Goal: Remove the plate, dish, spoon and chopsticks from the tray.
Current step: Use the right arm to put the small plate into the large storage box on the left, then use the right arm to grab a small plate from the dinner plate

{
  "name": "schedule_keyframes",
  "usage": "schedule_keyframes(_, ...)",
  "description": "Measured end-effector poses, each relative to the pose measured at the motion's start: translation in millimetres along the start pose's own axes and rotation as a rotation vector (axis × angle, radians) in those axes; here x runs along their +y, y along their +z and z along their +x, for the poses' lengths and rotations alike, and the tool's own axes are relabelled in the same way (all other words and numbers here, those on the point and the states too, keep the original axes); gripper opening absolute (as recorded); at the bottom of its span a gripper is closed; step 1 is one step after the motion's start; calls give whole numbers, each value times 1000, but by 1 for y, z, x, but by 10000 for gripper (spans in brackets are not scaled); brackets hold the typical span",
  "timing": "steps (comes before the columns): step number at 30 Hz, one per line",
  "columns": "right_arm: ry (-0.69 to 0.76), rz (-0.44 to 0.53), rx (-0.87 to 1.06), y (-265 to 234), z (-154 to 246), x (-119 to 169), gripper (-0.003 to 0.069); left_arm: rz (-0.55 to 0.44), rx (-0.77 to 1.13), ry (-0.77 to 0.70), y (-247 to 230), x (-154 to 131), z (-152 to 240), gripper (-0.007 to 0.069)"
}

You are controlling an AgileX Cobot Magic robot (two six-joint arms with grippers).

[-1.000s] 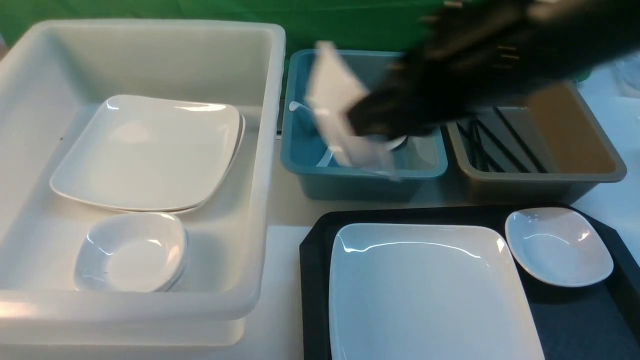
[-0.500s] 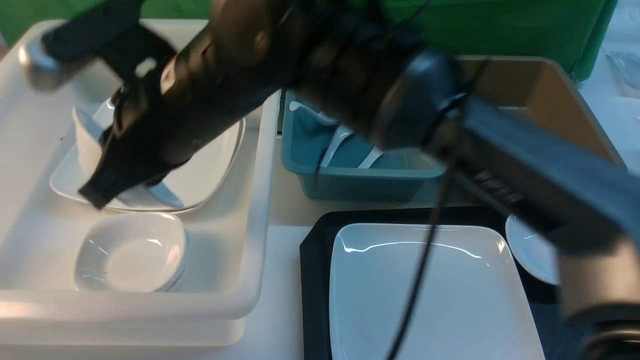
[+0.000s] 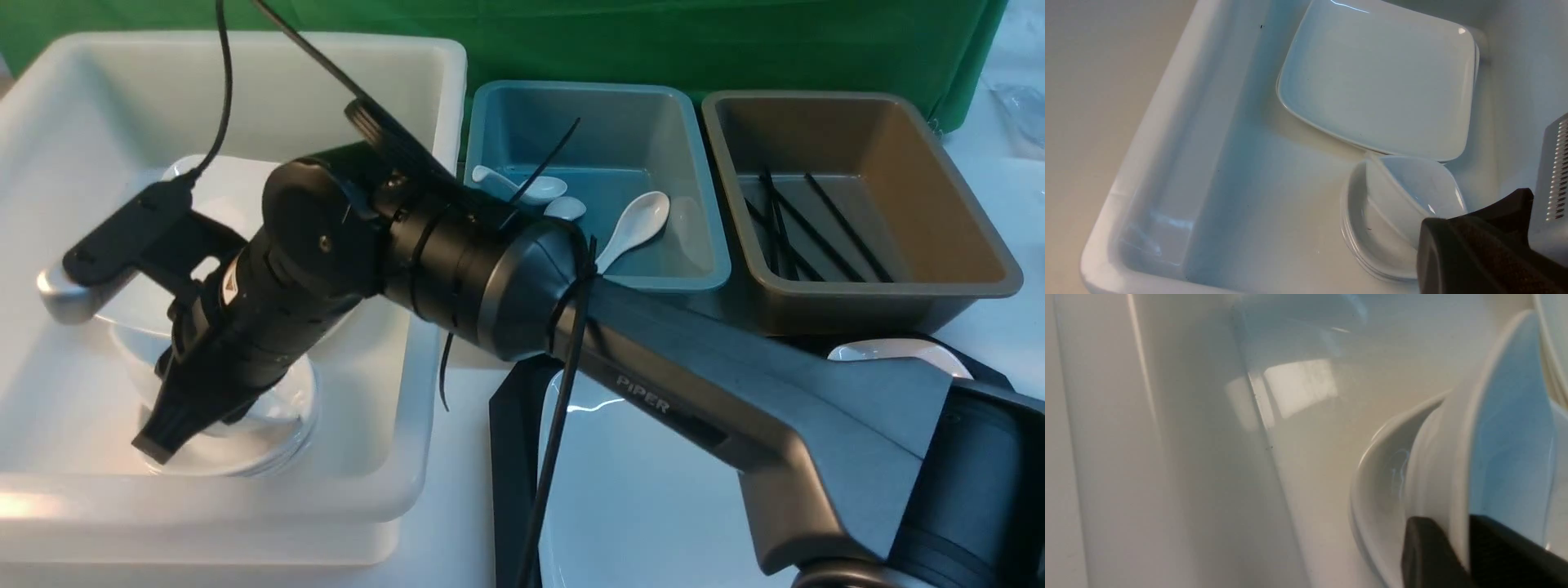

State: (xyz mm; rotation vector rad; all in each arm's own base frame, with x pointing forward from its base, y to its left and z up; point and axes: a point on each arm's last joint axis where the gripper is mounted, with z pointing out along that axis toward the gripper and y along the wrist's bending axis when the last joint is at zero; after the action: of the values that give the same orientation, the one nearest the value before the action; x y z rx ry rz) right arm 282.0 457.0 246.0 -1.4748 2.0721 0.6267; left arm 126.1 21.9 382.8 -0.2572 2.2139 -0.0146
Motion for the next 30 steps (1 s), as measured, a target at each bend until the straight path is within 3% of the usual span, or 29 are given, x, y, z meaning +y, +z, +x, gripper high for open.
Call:
schedule_keyframes(4,-2,-3,4,1,0,1,346,0,0,2,0,0,0,13)
schedule_keyframes(7,-1,-7,12,-4,-1,3,421,0,0,4,0,0,0,13)
schedule_keyframes(16,-18,18,19,-71,-22,13,454,1,1,4,0,0,0,13)
schedule_keyframes(18,-30,128,80,-100,-21,9,419,1,1,14,0,0,0,14)
schedule_keyframes(21,-26,310,153,-142,-16,-5,172,1,5,25,0,0,0,14)
schedule_keyframes(24,45,404,151,-183,-5,-28,51,14,11,38,0,-1,1,14)
schedule_keyframes(30,234,527,243,-258,61,-73,20,81,21,49,0,-7,3,14)
